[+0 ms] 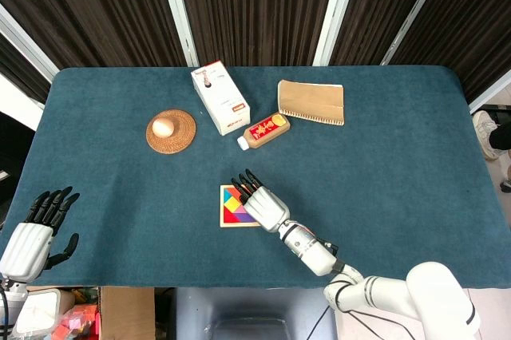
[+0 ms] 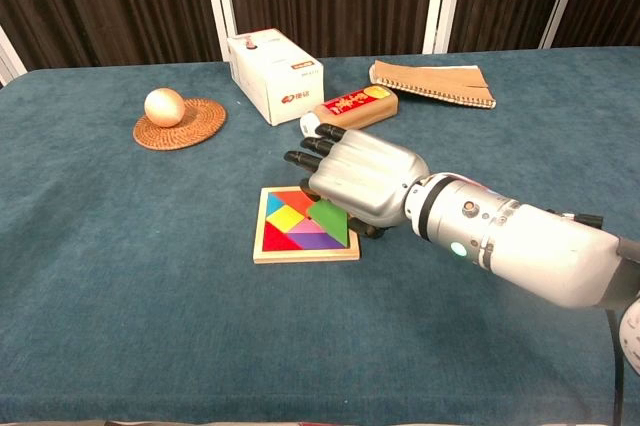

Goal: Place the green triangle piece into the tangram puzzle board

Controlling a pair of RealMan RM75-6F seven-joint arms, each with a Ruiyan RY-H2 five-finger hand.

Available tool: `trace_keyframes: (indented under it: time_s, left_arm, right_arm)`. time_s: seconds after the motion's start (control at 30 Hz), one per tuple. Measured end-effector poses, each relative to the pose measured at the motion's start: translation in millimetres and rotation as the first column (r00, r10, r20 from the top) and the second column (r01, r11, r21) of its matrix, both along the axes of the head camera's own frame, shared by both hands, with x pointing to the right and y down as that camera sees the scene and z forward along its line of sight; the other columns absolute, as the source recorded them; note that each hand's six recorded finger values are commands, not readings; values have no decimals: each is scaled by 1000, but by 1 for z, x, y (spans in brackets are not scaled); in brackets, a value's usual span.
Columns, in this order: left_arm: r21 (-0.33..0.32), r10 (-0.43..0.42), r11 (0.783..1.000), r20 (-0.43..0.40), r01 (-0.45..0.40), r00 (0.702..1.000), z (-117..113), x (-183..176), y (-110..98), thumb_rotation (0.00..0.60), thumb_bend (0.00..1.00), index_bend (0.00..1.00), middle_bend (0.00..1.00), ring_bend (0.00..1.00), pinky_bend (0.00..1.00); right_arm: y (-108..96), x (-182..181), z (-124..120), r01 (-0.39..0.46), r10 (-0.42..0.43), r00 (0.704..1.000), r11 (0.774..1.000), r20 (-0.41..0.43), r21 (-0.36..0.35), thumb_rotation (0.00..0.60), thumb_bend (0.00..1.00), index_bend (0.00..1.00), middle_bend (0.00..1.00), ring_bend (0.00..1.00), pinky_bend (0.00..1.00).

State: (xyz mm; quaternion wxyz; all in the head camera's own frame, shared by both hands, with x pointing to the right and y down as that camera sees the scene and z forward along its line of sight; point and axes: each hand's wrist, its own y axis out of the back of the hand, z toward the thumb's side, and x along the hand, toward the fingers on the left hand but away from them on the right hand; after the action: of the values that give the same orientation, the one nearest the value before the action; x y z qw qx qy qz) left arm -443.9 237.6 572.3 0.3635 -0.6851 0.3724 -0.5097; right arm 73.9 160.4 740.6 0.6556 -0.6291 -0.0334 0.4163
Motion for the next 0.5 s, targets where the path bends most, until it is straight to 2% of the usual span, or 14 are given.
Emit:
trace_keyframes:
  time_s: [0.5]
  left_arm:
    - [4, -2, 1000, 2, 2, 1000, -1, -1, 0, 600, 490, 0, 0, 0, 0]
  right_arm:
    - [-3, 3, -6, -8, 8, 1000, 1000, 17, -4, 600, 492, 399, 125, 0, 0]
